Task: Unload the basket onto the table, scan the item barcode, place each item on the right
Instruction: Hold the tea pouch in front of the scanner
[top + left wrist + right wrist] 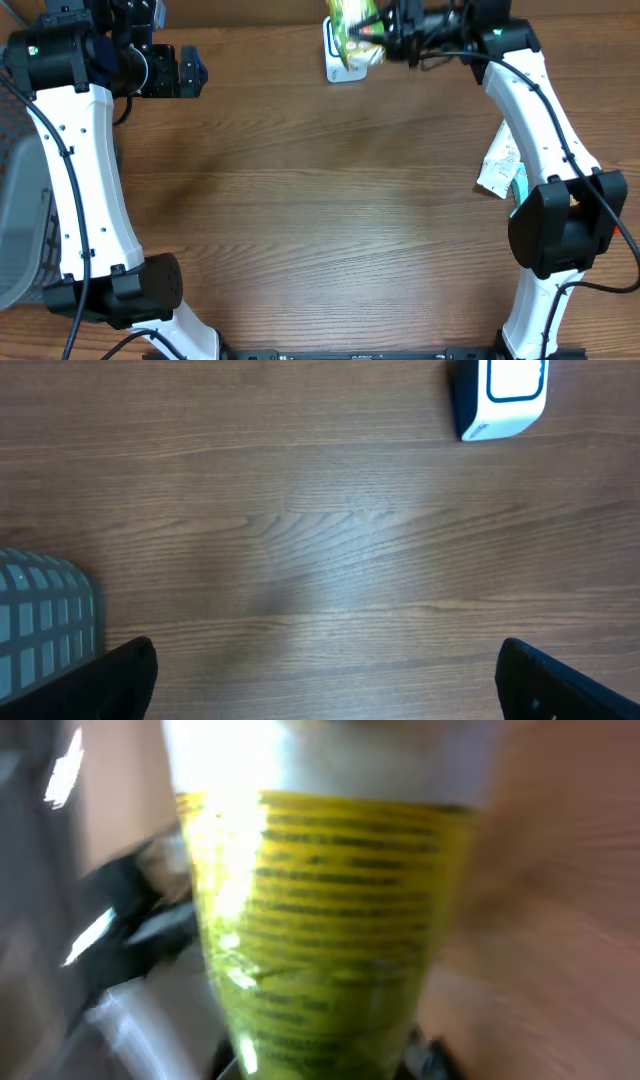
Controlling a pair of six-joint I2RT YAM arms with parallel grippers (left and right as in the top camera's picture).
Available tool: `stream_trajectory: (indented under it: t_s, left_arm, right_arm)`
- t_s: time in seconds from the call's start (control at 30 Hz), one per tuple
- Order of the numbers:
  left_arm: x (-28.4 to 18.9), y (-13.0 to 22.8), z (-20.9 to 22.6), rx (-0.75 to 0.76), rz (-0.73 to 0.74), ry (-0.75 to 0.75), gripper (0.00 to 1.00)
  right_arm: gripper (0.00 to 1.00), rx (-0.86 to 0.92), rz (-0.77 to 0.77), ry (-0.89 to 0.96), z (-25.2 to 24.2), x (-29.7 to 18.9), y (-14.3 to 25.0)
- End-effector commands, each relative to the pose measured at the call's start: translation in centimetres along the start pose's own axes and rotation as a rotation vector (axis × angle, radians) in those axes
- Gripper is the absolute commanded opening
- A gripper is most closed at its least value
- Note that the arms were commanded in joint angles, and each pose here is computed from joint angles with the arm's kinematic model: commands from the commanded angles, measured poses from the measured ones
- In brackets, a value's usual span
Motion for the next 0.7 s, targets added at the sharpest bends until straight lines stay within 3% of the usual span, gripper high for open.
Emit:
stream_trajectory:
  t_s: [0.0, 0.13, 0.33, 0.47, 0.67]
  left_arm:
    - [-0.4, -0.1, -0.4, 0.025, -0.015, 0.006, 0.99]
    - [-0.4, -0.1, -0.4, 0.025, -0.015, 0.006, 1.00]
    - [-0.4, -0.1, -0.4, 0.025, -0.015, 0.006, 1.00]
    - [-0.4, -0.1, -0.4, 0.025, -0.015, 0.006, 1.00]
    - [-0.4, -0.1, -0.4, 0.025, -0.015, 0.006, 1.00]
  right_arm:
    - [0.03, -0.266, -0.083, 0.349, -3.5, -0.7, -0.8]
    - [0.03, -0.289, -0.089, 0.564, -4.4, -2.3, -1.1]
    - [0.03, -0.505, -0.180, 1.011, 0.0, -5.5, -3.7]
    - [0.03, -0.677, -0.177, 1.176, 1.3, -3.9, -4.3]
    - [0.04, -0.821, -0.185, 1.276, -1.7, 0.9, -6.3]
Point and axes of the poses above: each gripper's point midway between its finger pads, its own x axis out along the fingers, its own z axis along the line the jaws close on, y = z × x, the point moved 4 cm from there along -x, back along the fingers, and after that the axes turned 15 degrees about -x, right-handed, at the moved point
